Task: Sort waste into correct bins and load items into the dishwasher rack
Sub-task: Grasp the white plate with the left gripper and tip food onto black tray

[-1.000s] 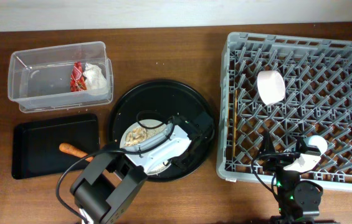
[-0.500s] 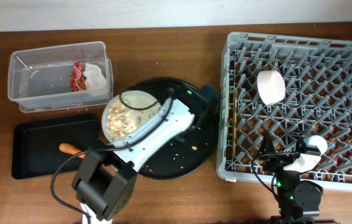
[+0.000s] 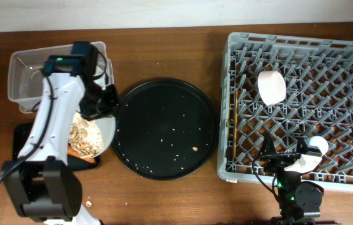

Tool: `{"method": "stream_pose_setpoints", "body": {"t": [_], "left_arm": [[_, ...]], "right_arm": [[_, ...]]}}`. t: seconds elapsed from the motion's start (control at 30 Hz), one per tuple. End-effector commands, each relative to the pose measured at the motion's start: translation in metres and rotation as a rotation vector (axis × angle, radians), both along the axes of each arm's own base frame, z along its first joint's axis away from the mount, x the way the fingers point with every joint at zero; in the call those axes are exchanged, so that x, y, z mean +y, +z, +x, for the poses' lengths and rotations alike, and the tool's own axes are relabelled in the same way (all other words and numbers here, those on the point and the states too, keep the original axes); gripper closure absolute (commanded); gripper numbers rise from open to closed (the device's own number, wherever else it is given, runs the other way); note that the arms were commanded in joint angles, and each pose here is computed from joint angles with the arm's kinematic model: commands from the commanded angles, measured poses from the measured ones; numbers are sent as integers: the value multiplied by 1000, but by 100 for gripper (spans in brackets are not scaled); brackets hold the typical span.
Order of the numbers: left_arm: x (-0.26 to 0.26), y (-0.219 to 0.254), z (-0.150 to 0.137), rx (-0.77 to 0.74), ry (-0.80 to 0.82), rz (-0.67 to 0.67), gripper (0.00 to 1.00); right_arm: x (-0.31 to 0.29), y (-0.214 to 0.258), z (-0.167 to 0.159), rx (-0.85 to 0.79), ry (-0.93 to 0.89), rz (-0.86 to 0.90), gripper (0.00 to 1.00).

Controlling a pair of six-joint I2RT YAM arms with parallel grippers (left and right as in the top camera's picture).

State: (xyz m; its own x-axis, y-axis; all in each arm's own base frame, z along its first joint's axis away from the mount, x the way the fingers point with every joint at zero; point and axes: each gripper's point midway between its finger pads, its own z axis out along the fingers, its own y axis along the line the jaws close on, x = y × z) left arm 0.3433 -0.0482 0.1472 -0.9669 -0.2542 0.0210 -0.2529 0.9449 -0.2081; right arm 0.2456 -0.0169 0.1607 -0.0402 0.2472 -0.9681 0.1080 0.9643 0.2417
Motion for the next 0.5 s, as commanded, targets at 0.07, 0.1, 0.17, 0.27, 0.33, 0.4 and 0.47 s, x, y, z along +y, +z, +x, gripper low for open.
{"method": "stream_pose_setpoints", "body": {"t": [0.07,0.1,0.17,0.27,0.33,0.4,0.47], "left_arm": [[36,43,-8,-185,42,-119,100],[40,43,-12,-222,52,-143,100],[54,43,-16,-309,72,-160,100],[72,45,-23,-400,90,-206,100],[73,46,-24,-439,78,-271,100],[77,57,-27,-519,73,-380,100],[83,84,-35,-678,67,-530,100]], "right_arm": [[-2,-3,0,6,-8,-4,2],[-2,-3,0,6,-9,-4,2],[-2,-3,0,6,-8,-4,2],[-2,-3,0,6,-9,-4,2],[-2,-3,0,6,-8,-3,2],[-2,-3,0,6,-8,-3,2],[-2,-3,0,6,-8,-3,2]]}}
